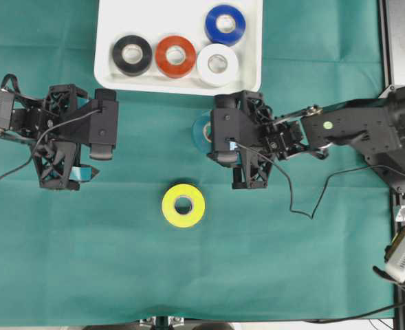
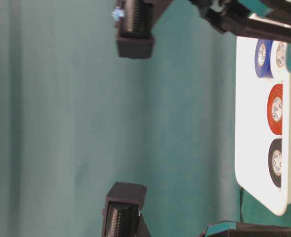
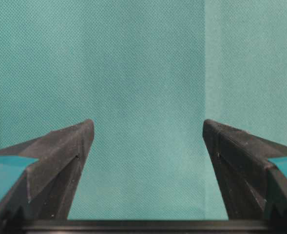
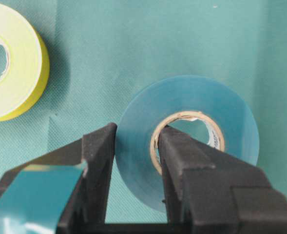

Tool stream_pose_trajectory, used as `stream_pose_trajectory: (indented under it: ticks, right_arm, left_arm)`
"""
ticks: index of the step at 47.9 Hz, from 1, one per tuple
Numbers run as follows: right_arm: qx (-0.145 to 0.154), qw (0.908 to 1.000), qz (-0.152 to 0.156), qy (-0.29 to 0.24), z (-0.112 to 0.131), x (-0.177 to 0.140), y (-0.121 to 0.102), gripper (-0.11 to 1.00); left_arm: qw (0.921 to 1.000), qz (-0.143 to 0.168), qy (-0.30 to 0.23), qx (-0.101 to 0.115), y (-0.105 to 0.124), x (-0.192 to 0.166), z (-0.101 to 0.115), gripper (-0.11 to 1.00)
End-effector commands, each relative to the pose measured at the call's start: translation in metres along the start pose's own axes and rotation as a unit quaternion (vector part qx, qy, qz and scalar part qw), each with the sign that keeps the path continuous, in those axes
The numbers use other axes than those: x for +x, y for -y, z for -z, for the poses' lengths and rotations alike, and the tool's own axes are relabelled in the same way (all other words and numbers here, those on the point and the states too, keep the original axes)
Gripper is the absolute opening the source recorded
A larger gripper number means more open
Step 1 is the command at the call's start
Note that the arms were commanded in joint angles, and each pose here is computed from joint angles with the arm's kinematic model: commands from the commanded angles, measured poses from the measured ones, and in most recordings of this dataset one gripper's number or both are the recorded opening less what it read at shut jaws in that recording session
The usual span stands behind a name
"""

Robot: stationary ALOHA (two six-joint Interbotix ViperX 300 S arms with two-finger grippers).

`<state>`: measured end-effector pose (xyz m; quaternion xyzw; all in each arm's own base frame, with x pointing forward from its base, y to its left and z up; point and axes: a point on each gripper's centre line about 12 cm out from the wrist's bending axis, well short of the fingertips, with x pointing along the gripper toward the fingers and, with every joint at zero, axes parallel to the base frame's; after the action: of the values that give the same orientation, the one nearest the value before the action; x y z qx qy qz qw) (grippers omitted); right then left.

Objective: Put the tape alternately from left to right into the white case.
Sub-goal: 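Lower the right gripper into the teal roll's hole and grasp it, then lift the teal roll and carry it to the tray's top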

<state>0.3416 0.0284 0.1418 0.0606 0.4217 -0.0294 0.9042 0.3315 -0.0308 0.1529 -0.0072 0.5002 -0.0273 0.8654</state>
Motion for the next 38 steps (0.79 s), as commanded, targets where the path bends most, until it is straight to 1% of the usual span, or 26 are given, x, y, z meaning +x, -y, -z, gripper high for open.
stream_pose_trajectory:
  ticks: [1,12,18,23,29,38]
  right_arm:
    - [0.006,0.9982,-0.012,0.059,-0.029,-0.032,-0.004,0.27]
    - [0.005,0.9978,-0.013,0.065,-0.034,-0.033,-0.005,0.27]
    - [0.003,0.9971,-0.013,0.074,-0.043,-0.035,-0.006,0.27]
    - [0.004,0.9968,-0.008,0.080,-0.049,-0.035,-0.002,0.27]
    - [0.010,0.9966,0.004,0.082,-0.055,-0.032,0.009,0.27]
    - [0.022,0.9957,0.035,0.083,-0.061,-0.027,0.038,0.27]
  left_arm:
    - [0.9998,0.002,0.018,0.002,0.002,-0.008,-0.007,0.54]
    - [0.9998,0.002,0.018,0.002,0.002,-0.008,-0.007,0.54]
    - [0.9998,0.002,0.018,0.002,0.002,-0.008,-0.007,0.54]
    - [0.9999,0.002,0.017,0.002,0.002,-0.007,-0.006,0.54]
    - [0.9999,0.002,0.016,0.002,0.002,-0.007,-0.006,0.54]
    - [0.9998,0.002,0.018,0.002,0.002,-0.007,-0.007,0.54]
